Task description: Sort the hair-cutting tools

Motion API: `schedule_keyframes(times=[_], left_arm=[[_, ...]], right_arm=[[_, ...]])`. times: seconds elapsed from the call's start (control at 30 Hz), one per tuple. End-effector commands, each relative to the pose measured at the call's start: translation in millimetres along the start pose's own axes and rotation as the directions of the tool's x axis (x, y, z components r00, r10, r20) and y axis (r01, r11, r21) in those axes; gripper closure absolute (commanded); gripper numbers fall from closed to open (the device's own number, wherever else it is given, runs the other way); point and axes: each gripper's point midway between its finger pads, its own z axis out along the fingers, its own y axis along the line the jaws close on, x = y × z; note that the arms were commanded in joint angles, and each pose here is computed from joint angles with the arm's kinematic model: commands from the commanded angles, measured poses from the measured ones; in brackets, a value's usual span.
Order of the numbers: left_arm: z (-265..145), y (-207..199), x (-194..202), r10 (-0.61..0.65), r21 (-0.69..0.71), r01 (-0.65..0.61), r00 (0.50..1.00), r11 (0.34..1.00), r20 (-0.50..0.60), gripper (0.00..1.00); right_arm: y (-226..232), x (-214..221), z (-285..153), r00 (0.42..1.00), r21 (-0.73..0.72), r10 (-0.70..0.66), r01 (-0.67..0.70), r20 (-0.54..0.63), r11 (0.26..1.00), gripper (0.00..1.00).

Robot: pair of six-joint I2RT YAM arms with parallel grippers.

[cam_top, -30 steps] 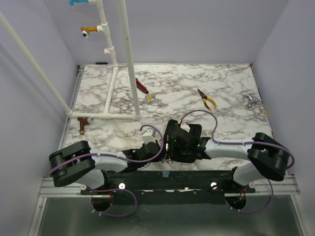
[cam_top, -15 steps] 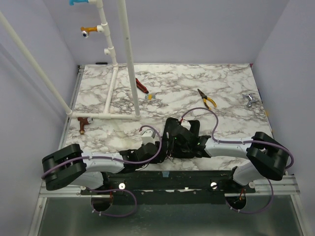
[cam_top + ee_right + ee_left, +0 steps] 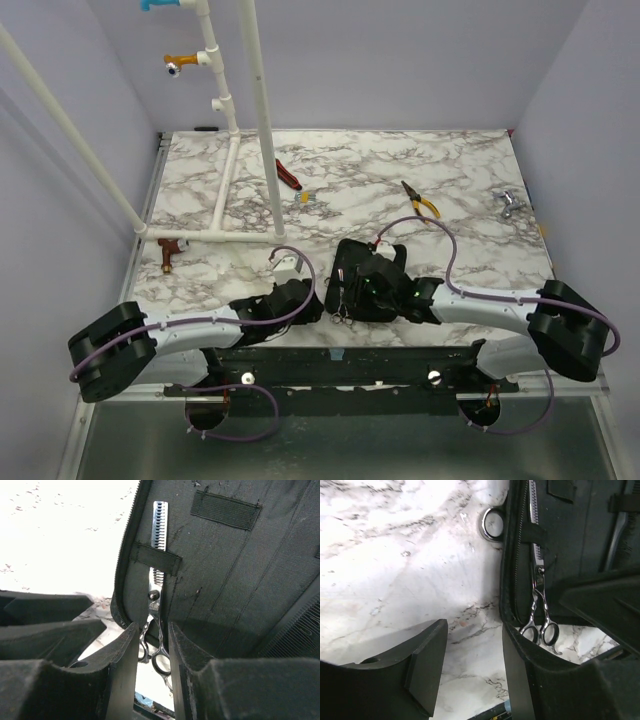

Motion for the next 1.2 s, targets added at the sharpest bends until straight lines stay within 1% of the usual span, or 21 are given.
schedule_keyframes(times=[0.0, 0.1, 0.2, 0.43, 0.57, 0.83, 1.03, 1.17], left_arm=[[1, -16, -24, 0.053, 0.009, -0.054, 0.998, 0.999, 0.031, 0.53], [5, -26, -36, 0.107, -0.006, -0.107, 0.993, 0.994, 0.039, 0.58], [10, -35, -41, 0.146, 0.000, -0.146, 0.989, 0.989, 0.032, 0.60], [26, -26, -38, 0.121, -0.021, -0.121, 0.993, 0.992, -0.015, 0.61], [32, -22, -38, 0.135, -0.045, -0.136, 0.991, 0.990, -0.026, 0.64], [40, -28, -31, 0.139, -0.018, -0.140, 0.989, 0.990, -0.052, 0.80], [39, -22, -20, 0.111, -0.001, -0.111, 0.992, 0.994, -0.068, 1.00], [36, -20, -14, 0.083, 0.021, -0.081, 0.994, 0.996, -0.072, 1.00]], right_arm=[[-8, 2, -12, 1.000, 0.002, -0.011, 0.011, -0.006, 1.000, 0.66], [-8, 2, -19, 1.000, -0.010, -0.007, 0.007, -0.004, 1.000, 0.66], [-10, 4, -23, 1.000, -0.021, -0.006, 0.006, -0.004, 1.000, 0.66], [-13, 9, -30, 1.000, -0.042, 0.000, 0.000, -0.013, 0.999, 0.66], [-15, 10, -33, 1.000, -0.044, 0.004, -0.005, -0.009, 0.999, 0.66], [-12, 16, -34, 1.000, -0.074, 0.003, -0.005, -0.030, 0.997, 0.66], [-7, 26, -31, 0.997, -0.126, -0.044, 0.035, -0.070, 0.991, 0.66], [-5, 35, -27, 0.991, -0.147, -0.072, 0.056, -0.110, 0.988, 0.66]])
